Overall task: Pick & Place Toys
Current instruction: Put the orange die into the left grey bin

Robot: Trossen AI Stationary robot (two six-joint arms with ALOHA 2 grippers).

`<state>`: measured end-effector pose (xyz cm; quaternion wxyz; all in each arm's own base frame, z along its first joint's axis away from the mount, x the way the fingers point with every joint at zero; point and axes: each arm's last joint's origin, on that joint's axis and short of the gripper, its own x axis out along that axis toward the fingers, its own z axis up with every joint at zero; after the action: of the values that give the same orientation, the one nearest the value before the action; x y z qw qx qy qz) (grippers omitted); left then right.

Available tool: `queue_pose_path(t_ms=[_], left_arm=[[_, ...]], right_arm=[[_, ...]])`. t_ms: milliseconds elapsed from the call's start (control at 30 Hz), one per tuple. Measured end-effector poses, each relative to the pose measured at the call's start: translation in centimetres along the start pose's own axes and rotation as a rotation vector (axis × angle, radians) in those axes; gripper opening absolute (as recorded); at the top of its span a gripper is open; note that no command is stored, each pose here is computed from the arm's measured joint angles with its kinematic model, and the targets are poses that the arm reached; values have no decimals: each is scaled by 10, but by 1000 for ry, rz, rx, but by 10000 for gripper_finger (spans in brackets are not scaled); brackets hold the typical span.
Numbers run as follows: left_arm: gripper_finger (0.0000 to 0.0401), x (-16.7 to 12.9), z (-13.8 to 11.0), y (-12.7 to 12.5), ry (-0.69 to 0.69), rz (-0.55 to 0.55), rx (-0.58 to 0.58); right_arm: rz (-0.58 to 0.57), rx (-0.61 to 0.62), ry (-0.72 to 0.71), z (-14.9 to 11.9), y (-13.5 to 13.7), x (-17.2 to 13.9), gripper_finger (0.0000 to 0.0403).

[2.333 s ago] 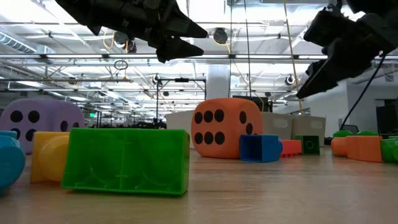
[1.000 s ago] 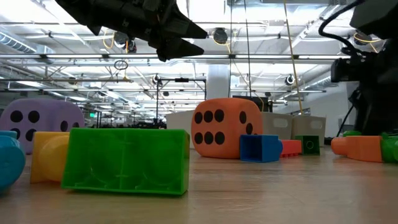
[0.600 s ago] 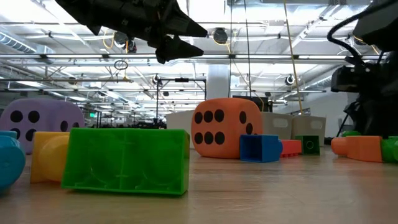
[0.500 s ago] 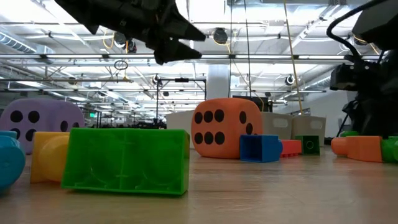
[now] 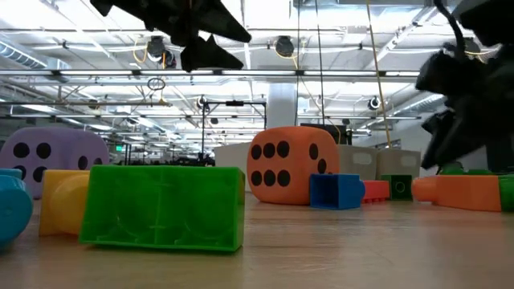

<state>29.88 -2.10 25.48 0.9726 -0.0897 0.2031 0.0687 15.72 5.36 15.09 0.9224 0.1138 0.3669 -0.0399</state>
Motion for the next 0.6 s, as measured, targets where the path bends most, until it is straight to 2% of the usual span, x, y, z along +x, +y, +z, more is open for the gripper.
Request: queue_pose_path(t_ms=[67, 167, 267, 367, 467, 600], left_arm=[[324, 4, -4, 0, 20, 4, 4], [324, 4, -4, 0, 23, 5, 5], [324, 6, -6, 1, 31, 13, 7], [324, 6, -5, 1, 20, 16, 5], [324, 6, -5, 2, 23, 19, 4], [324, 6, -4, 3, 20, 21, 2]], right_arm=[[32, -16, -76, 7, 3, -1, 155], [56, -64, -275, 25, 10, -3, 164], [94, -175, -481, 43, 20, -4, 184], [160, -319, -622, 58, 30, -2, 217], [126, -417, -607, 78, 39, 5, 255], [26, -560, -361, 101, 50, 28, 296]])
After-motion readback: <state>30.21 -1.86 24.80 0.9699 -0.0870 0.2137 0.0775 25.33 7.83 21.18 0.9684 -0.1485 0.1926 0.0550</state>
